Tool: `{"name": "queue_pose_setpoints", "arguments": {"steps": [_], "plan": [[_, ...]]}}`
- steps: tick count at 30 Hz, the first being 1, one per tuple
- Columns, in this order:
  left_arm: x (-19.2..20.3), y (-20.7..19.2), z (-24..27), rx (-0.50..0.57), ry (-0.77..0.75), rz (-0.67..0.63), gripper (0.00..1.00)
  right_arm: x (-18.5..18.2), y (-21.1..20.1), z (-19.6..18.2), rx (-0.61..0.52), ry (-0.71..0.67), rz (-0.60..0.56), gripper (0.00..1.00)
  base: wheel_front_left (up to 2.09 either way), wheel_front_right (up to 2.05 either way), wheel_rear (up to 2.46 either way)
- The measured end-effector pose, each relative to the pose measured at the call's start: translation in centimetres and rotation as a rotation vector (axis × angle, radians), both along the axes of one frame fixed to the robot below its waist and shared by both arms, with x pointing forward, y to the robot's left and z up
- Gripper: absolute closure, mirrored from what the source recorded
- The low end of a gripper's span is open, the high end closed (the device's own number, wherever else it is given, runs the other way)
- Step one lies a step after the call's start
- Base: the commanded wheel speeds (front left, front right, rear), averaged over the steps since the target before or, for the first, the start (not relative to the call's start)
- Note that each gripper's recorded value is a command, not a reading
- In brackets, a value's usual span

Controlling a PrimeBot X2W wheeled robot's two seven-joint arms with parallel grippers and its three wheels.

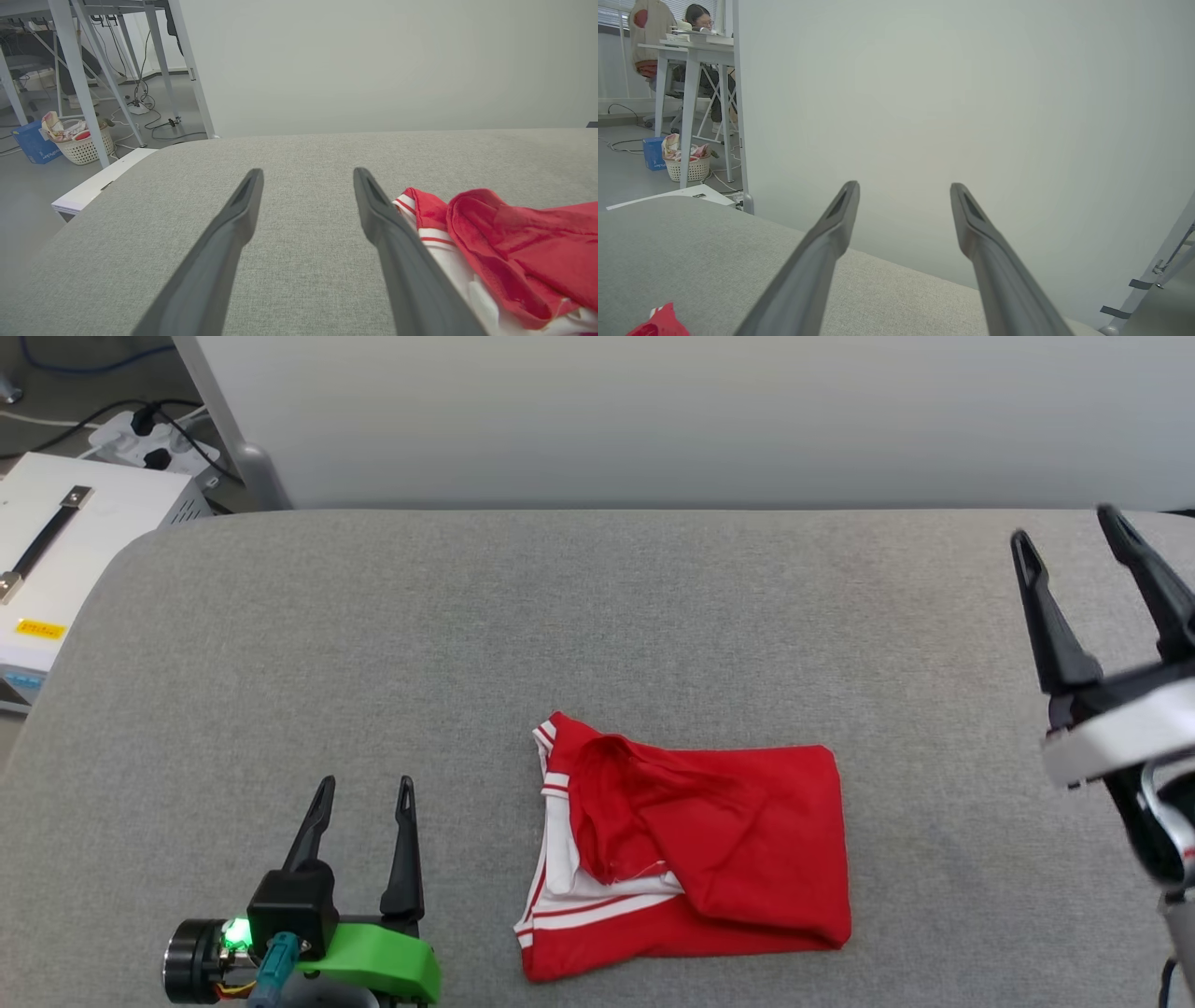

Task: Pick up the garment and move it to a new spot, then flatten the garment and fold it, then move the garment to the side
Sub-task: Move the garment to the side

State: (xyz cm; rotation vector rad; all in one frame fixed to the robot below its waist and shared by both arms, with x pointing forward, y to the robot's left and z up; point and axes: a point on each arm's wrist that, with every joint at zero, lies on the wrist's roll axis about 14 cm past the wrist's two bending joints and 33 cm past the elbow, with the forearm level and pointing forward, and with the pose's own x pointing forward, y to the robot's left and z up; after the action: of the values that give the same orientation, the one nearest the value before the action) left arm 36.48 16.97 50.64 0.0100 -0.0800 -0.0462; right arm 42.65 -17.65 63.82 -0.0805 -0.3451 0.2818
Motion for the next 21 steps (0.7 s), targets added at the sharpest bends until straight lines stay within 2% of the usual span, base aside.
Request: {"name": "queue_pose_setpoints", "arguments": {"steps": [5, 8, 15, 21], "plan": [[0.3, 0.2, -0.3, 0.0, 0.009, 0.008, 0.0, 2.1, 1.9, -1.9, -0.073, 0.23, 0.093, 0.0, 0.0, 0.0, 0.0], [0.5, 0.3, -0.6, -0.001, 0.017, 0.012, 0.0, 2.8, 2.4, -3.6, -0.076, 0.367, 0.132, 0.0, 0.0, 0.0, 0.0], [1.4, 0.3, -1.1, -0.002, 0.031, 0.013, 0.0, 1.8, 3.8, -12.6, -0.064, 0.814, 0.22, 0.0, 0.0, 0.0, 0.0], [2.2, 0.4, -1.6, -0.004, 0.043, 0.019, 0.0, -1.2, 4.8, -19.3, -0.046, 1.106, 0.283, 0.0, 0.0, 0.0, 0.0]]}}
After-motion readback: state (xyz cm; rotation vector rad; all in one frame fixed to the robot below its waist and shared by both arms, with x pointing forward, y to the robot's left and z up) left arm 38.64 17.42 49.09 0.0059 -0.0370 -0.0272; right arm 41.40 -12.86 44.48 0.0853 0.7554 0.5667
